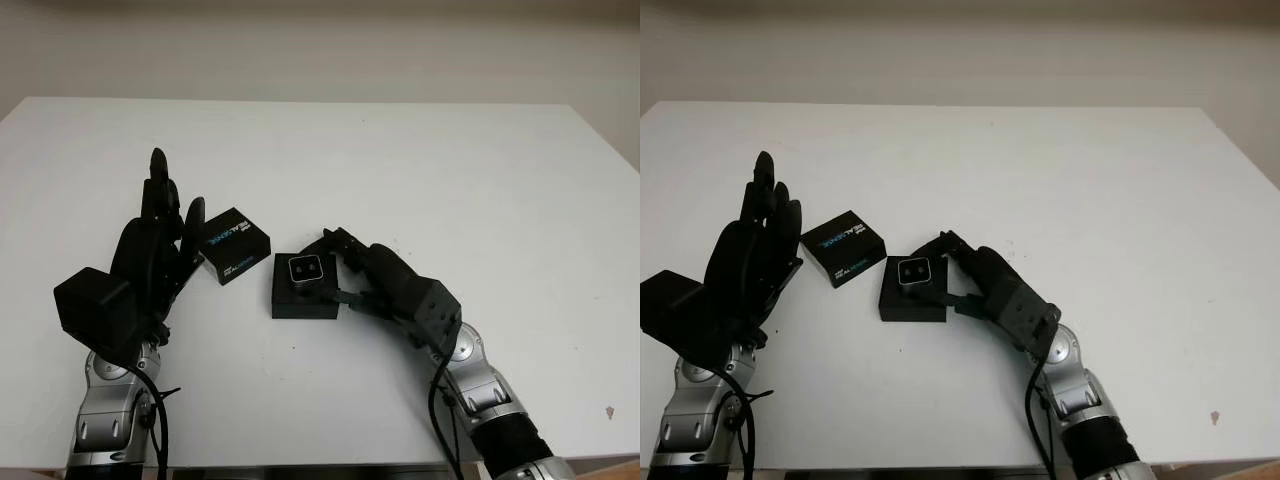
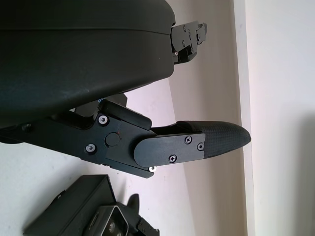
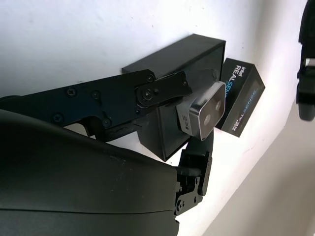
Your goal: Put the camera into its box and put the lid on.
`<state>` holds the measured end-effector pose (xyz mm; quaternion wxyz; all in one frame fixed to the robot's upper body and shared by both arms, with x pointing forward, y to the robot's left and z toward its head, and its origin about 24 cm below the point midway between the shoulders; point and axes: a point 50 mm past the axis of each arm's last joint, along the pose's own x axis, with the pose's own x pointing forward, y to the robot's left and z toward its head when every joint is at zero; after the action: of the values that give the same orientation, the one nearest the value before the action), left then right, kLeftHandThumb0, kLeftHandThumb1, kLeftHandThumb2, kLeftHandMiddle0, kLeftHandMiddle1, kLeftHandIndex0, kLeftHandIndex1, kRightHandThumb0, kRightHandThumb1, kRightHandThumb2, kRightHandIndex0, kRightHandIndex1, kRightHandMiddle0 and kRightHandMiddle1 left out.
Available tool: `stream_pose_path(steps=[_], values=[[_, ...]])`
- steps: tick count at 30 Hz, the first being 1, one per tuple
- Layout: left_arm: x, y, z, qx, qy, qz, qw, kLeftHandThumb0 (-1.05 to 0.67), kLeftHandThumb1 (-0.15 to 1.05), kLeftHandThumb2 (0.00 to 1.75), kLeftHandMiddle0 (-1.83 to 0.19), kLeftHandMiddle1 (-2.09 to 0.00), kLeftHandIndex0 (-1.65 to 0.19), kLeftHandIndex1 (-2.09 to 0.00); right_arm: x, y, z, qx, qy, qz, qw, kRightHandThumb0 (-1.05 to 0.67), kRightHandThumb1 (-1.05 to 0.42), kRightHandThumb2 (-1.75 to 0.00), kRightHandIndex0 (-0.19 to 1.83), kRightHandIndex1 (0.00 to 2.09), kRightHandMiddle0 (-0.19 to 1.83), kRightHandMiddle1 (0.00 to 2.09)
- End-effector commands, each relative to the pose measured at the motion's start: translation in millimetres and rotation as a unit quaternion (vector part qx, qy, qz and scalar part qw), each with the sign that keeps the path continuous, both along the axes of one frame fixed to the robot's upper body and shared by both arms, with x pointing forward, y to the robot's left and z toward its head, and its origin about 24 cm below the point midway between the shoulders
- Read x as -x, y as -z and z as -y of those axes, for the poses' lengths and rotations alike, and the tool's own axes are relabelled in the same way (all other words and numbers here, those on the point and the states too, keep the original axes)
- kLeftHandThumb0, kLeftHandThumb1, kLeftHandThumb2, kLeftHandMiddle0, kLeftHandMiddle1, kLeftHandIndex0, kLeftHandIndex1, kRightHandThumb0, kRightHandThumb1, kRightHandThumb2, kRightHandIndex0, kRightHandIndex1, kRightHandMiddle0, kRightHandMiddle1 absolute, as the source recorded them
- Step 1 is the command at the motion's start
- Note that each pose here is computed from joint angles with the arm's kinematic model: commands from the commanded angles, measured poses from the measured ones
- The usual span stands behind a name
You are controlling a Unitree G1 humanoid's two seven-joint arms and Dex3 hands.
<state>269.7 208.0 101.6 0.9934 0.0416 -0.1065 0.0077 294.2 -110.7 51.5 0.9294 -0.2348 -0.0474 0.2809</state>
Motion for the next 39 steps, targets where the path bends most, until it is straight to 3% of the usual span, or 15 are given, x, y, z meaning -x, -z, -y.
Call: stream_pose_path(steps=[1, 23, 28, 34, 39], values=[[1.7, -0.9, -1.7, -0.003, 0.001, 0.002, 1.0, -0.74, 1.05, 0.52, 0.19, 0.0, 0.19, 0.0, 4.7, 0.6, -0.1, 0.011, -0.002, 0.004, 1.0, -0.58, -0.98, -0.05, -0.17, 0.03, 0.06, 0.2], [0.1, -1.9, -0.8, -0.008, 0.004, -0.001, 1.0, -0.75, 1.05, 0.52, 0.19, 0.0, 0.19, 0.0, 10.8, -12.8, 0.3, -0.025, 0.018, 0.055, 0.998, -0.59, -0.96, -0.05, -0.18, 0.04, 0.12, 0.13], [0.5, -2.1, -0.8, -0.004, 0.003, -0.002, 1.0, -0.76, 1.05, 0.51, 0.19, 0.0, 0.19, 0.0, 14.0, -15.2, 1.0, 0.017, 0.008, 0.104, 0.994, -0.64, -1.0, -0.07, -0.16, 0.05, 0.12, 0.11], [0.9, -1.9, -0.7, -0.007, 0.0, -0.002, 1.0, -0.75, 1.05, 0.51, 0.19, 0.0, 0.19, 0.0, 20.3, -18.8, 7.0, 0.154, -0.03, 0.231, 0.96, -0.81, -1.05, -0.36, -0.15, 0.05, 0.08, 0.07], [1.4, -1.6, -0.5, -0.009, 0.0, -0.003, 1.0, -0.76, 1.05, 0.52, 0.19, 0.0, 0.19, 0.0, 20.0, -15.6, 14.7, 0.185, -0.046, 0.243, 0.951, -0.81, -1.05, -0.44, -0.15, 0.05, 0.12, 0.09]])
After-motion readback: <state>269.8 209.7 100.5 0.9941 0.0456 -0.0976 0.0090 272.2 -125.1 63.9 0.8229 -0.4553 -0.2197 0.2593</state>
